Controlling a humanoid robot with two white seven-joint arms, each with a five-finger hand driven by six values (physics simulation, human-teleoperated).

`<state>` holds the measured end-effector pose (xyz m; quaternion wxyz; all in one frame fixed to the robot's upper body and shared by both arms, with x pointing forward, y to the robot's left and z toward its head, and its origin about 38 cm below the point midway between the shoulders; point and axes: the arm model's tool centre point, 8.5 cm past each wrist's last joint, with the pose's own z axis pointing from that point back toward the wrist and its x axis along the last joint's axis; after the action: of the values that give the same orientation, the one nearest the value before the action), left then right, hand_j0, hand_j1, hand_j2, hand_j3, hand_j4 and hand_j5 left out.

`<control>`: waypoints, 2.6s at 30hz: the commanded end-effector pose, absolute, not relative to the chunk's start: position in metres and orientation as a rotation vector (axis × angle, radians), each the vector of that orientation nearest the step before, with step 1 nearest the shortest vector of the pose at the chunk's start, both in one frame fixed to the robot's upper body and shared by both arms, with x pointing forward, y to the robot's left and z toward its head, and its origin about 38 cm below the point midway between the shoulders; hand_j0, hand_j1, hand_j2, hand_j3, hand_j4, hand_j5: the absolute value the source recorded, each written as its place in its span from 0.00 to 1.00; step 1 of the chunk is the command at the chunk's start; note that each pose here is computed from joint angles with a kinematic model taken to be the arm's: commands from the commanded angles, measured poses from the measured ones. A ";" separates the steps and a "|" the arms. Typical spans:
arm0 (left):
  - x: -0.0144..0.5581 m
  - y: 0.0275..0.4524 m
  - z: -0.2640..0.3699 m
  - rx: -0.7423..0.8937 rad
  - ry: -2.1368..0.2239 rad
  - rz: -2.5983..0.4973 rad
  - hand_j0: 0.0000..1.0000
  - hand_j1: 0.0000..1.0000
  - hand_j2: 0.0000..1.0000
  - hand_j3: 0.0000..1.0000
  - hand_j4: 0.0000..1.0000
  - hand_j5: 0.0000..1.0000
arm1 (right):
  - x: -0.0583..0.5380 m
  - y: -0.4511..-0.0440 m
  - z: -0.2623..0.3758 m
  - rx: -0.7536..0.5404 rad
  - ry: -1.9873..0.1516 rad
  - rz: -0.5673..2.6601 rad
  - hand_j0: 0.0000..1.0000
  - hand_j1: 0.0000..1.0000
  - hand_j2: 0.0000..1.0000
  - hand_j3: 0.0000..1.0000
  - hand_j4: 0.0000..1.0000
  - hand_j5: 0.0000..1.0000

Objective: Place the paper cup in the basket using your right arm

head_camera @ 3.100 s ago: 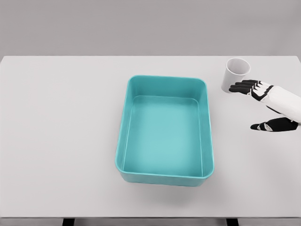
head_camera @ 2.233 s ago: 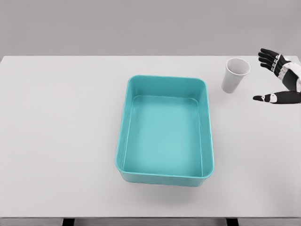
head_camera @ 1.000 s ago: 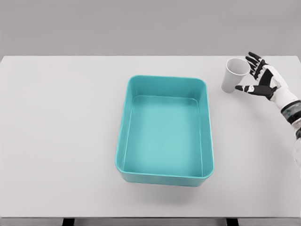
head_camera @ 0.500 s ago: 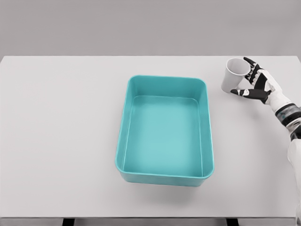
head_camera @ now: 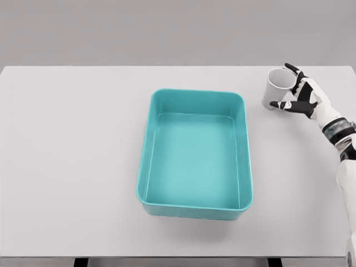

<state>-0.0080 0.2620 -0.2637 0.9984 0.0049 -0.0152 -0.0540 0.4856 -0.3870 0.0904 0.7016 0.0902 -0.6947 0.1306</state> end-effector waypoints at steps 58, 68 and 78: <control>-0.008 0.262 -0.264 0.010 -0.030 -0.108 1.00 1.00 1.00 1.00 1.00 1.00 | 0.485 -0.383 0.134 0.136 -1.650 0.427 0.54 0.54 0.54 0.54 0.54 0.54; -0.008 0.262 -0.264 0.010 -0.030 -0.108 1.00 1.00 1.00 1.00 1.00 1.00 | 0.460 -0.385 0.158 0.096 -1.747 0.485 0.54 0.54 0.54 0.54 0.54 0.54; -0.008 0.262 -0.264 0.010 -0.030 -0.108 1.00 1.00 1.00 1.00 1.00 1.00 | 0.443 -0.373 0.177 0.084 -1.826 0.553 0.54 0.54 0.54 0.54 0.54 0.54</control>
<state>-0.0080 0.2620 -0.2637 0.9984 0.0049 -0.0152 -0.0540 0.4420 -0.3771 0.1608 0.5969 0.0365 -0.7673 0.2313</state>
